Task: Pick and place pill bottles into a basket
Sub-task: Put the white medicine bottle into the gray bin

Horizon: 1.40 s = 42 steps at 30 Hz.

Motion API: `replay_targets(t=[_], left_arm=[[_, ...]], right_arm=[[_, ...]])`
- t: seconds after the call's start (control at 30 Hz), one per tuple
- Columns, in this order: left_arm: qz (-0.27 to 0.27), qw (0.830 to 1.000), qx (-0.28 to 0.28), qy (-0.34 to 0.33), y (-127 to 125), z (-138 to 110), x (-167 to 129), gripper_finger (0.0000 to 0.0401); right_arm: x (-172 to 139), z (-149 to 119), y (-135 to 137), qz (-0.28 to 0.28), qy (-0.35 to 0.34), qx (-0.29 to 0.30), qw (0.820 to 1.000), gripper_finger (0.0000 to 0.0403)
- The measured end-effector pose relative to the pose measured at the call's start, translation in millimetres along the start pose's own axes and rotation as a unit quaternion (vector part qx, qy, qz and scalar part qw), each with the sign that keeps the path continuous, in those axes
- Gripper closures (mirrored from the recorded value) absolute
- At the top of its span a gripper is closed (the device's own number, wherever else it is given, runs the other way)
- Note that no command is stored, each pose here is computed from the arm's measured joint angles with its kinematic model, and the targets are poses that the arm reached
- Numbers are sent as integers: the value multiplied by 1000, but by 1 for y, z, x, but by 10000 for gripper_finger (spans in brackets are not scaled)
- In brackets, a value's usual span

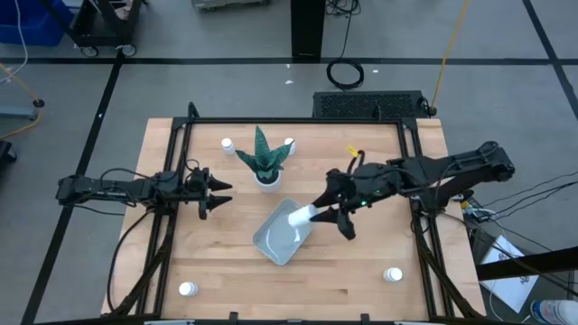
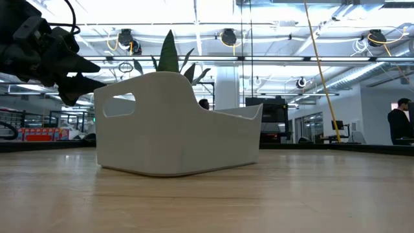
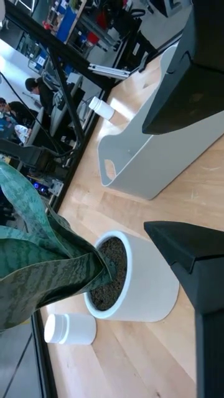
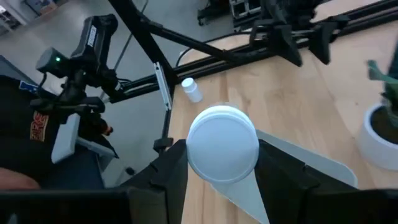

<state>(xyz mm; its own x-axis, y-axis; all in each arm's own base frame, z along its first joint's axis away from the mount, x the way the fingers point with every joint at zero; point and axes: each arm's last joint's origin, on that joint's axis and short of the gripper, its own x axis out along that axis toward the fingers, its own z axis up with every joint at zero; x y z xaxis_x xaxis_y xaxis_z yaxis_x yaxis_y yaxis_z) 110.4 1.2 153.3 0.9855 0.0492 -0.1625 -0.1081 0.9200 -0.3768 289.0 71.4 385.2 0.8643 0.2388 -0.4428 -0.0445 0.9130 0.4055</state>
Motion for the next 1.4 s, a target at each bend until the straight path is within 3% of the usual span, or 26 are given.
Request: replay_targets(t=[0.3,0.63,0.9,1.4], left_arm=[[0,1000,0,0,0,0,0,155],[0,1000,0,-1,0,0,0,155],[0,1000,0,-1,0,0,0,155],[0,1000,0,-1,0,0,0,155]], right_arm=[[45,25,6,-20,23,4,1000,255],[81,42,-6,-96,100,12,990,255],[96,25,-26,-147,184,43,971,255],[118,-28,-57,-214,259,95,937,255]])
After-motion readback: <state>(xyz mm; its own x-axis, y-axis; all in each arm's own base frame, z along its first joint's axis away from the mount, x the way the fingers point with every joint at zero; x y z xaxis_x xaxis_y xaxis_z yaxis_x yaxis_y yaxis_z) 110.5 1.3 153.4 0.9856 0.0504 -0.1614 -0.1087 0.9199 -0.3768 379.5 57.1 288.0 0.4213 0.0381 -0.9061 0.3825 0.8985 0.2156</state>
